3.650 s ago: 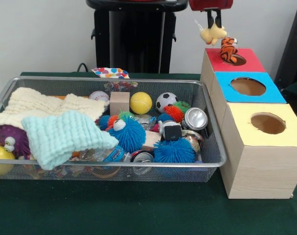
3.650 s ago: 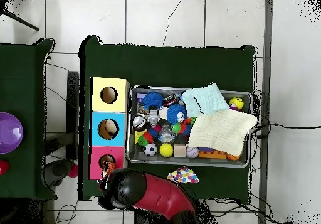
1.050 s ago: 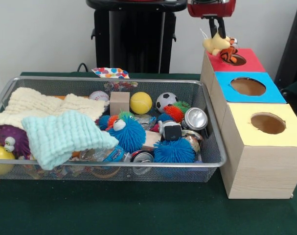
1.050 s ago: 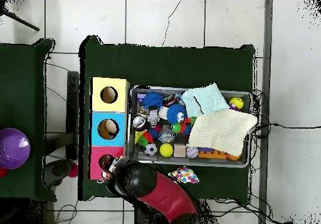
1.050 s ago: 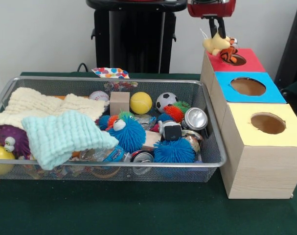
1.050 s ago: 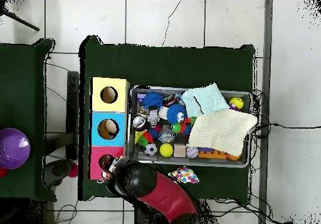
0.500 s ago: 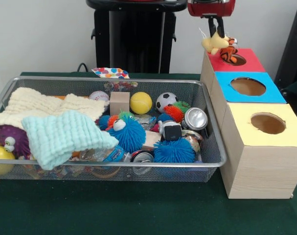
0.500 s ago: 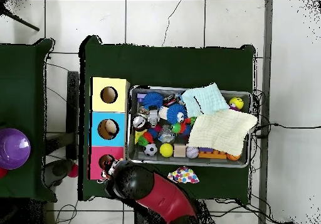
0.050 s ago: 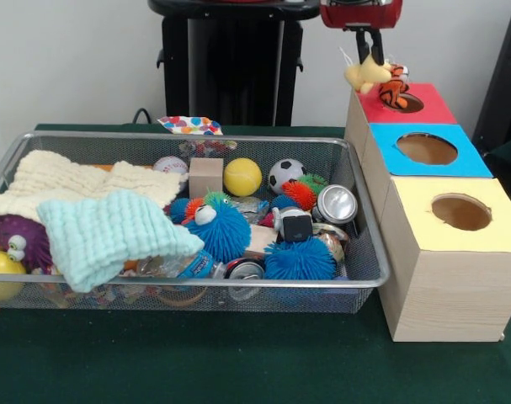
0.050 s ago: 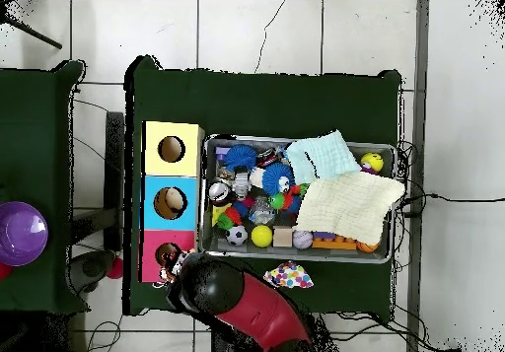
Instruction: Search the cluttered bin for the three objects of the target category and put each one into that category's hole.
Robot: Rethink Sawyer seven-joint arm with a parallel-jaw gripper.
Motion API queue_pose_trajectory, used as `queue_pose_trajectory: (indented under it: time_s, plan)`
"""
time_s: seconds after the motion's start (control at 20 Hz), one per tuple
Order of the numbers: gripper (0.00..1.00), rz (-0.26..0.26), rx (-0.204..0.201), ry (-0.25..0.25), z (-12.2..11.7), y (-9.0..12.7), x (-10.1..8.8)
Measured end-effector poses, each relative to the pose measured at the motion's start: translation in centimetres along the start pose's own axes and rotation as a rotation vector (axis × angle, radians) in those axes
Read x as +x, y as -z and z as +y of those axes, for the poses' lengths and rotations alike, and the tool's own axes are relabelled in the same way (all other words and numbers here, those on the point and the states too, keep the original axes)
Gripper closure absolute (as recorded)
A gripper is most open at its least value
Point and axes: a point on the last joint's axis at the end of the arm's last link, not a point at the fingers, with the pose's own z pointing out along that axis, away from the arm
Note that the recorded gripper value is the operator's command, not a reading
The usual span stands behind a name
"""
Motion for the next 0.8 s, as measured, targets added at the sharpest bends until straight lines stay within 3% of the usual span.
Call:
queue_pose_trajectory:
  time_s: [0.8]
  plan:
    - [1.0,-0.002,0.006,-0.001,-0.31,0.04,-0.01]
